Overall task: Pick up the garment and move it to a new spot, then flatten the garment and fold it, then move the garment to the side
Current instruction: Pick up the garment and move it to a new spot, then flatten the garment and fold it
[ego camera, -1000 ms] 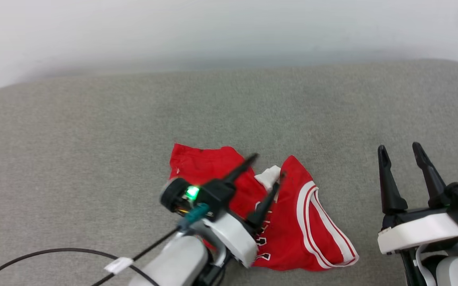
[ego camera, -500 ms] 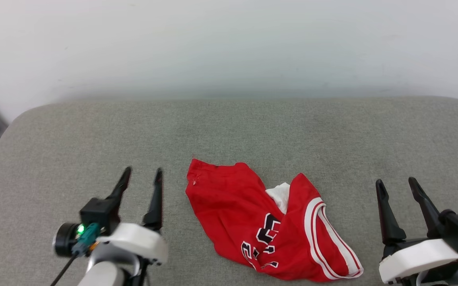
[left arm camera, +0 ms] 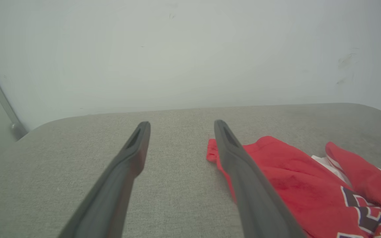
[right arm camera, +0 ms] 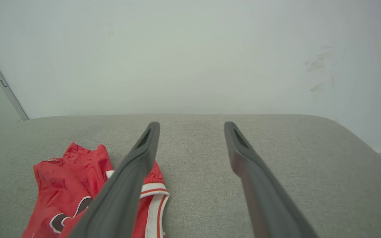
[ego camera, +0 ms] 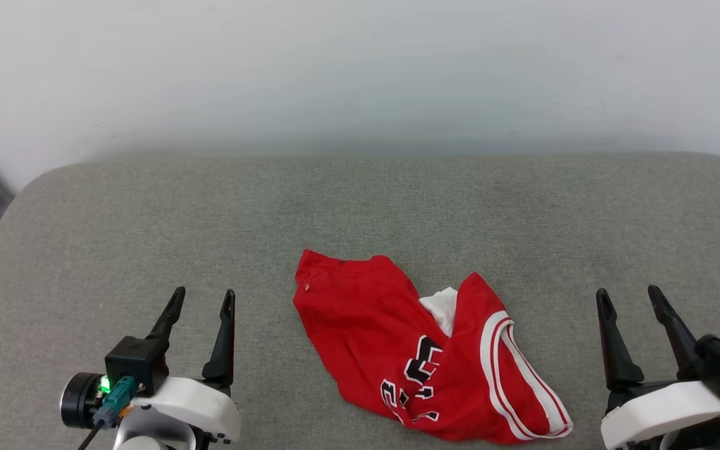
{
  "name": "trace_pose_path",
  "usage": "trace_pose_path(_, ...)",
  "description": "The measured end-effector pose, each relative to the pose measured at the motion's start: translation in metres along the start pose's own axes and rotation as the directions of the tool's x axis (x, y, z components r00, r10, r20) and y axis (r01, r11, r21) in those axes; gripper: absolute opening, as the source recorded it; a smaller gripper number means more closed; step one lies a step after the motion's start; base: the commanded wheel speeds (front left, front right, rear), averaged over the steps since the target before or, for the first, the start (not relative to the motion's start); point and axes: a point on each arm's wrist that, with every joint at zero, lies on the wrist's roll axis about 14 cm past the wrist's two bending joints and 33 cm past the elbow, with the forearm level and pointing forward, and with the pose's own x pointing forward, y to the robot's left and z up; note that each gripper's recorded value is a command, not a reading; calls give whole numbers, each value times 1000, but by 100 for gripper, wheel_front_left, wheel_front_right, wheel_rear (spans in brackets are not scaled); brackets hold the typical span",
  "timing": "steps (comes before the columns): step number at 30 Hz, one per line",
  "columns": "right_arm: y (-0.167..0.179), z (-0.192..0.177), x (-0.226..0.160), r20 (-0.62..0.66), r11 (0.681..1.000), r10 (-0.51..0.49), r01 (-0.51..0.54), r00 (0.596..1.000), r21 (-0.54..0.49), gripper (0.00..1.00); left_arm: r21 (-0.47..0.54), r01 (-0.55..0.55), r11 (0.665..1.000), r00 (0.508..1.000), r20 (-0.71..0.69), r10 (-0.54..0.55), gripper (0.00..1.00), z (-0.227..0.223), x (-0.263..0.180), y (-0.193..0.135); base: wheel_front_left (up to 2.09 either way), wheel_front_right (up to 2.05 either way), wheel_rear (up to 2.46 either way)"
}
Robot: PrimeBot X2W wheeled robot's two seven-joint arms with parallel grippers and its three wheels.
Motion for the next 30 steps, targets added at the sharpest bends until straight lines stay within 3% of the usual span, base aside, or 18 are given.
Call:
trace_pose_path(8,2,-2,10,-7,1000,9,-9,1000,-5,100,-3,68,998,998,-3,-68,100,5,18,-12,0,0,0)
trace_pose_path(12,4,-4,20,-11,1000,18,-18,1000,-4,100,9,173,985,985,-23,-173,100,17,50,-29,0,0,0)
trace_pose_path(16,0,-6,29,-9,1000,8,-8,1000,-3,100,25,315,949,944,-111,-310,100,19,84,-58,0,0,0)
trace_pose_path(21,-17,-14,29,-17,999,-42,42,999,14,100,-10,477,879,836,-304,-457,100,-5,115,-101,0,0,0)
trace_pose_path(24,-29,-24,24,-38,997,-78,79,996,24,100,-44,539,841,744,-443,-500,100,-32,122,-120,0,0,0)
trace_pose_path(30,-54,-36,14,-55,986,-159,161,986,39,100,-109,617,779,503,-707,-497,100,-96,114,-141,0,0,0)
